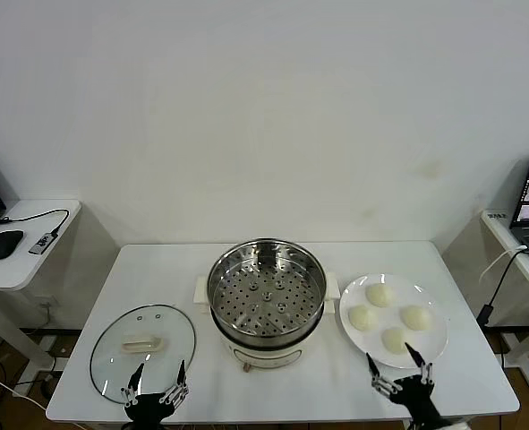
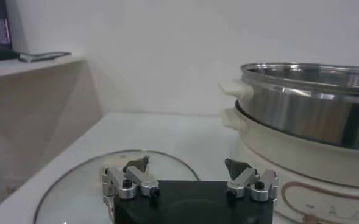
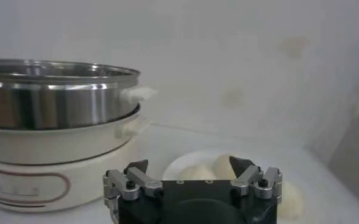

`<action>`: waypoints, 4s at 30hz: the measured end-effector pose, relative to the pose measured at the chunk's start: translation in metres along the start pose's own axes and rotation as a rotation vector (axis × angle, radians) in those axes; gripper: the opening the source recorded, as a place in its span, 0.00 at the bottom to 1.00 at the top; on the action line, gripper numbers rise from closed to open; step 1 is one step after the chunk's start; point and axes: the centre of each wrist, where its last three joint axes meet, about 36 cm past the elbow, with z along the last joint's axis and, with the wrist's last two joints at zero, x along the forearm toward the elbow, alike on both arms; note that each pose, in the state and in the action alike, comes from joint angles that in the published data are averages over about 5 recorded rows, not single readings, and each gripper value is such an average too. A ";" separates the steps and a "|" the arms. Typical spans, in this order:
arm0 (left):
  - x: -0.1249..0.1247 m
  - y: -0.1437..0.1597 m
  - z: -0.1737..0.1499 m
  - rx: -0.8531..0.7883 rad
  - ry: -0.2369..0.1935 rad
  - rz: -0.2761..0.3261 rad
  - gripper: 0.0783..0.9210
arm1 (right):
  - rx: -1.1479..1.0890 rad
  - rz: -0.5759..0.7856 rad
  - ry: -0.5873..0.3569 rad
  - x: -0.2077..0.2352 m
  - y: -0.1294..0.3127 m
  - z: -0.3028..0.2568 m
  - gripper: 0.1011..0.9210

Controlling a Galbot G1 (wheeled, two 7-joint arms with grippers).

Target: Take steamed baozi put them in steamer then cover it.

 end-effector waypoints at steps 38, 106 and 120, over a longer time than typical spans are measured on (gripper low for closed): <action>-0.007 0.007 -0.016 -0.197 0.047 -0.091 0.88 | 0.956 -0.715 0.395 -0.243 -0.170 -0.124 0.88; -0.010 0.030 -0.020 -0.227 0.050 -0.150 0.88 | 1.041 -0.949 0.579 -0.336 -0.149 -0.184 0.59; -0.012 0.031 -0.019 -0.205 0.038 -0.139 0.88 | 1.120 -0.973 0.338 -0.314 -0.146 -0.319 0.59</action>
